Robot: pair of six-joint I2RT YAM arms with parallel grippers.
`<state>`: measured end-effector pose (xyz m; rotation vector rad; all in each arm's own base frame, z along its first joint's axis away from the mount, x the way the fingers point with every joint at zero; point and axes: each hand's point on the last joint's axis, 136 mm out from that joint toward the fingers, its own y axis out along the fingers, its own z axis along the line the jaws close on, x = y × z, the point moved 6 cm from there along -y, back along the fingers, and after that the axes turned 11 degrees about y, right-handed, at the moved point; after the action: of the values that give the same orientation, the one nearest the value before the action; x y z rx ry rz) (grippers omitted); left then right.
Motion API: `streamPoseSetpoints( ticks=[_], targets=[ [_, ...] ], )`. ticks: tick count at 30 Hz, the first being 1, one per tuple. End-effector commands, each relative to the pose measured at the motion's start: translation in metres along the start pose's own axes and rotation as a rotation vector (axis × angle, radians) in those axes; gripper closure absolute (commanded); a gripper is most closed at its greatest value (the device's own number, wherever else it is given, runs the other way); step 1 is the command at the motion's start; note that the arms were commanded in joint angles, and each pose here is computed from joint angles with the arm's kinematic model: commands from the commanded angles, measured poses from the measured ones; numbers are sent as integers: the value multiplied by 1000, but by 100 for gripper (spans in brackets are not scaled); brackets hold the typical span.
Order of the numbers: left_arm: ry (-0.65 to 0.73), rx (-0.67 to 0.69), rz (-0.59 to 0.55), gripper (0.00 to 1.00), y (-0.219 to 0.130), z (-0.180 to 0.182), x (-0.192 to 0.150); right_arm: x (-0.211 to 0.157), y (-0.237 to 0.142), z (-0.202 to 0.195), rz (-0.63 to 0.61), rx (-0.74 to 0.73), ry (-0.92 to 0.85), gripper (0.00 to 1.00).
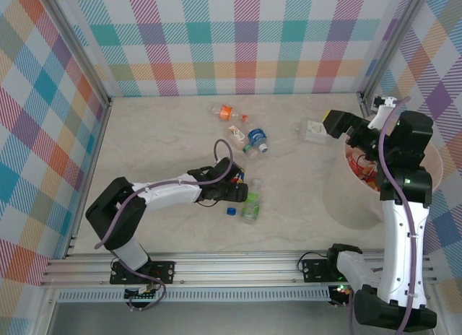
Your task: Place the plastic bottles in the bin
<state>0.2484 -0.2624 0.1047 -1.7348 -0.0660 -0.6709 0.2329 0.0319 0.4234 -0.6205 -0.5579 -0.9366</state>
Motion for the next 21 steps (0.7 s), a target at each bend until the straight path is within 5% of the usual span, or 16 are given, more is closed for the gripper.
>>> streamPoseSetpoints(
  ticks=[1, 7, 11, 21],
  targets=[
    [24, 51, 30, 10, 6, 1, -2, 7, -2, 14, -27, 28, -49, 0],
    [4, 85, 74, 14, 21, 5, -9, 4, 6, 16, 3, 20, -60, 0],
    [0, 79, 57, 29, 17, 7, -7, 0, 12, 17, 19, 25, -50, 0],
    [0, -19, -121, 43, -34, 6, 27, -21, 45, 22, 129, 34, -49, 0]
  ],
)
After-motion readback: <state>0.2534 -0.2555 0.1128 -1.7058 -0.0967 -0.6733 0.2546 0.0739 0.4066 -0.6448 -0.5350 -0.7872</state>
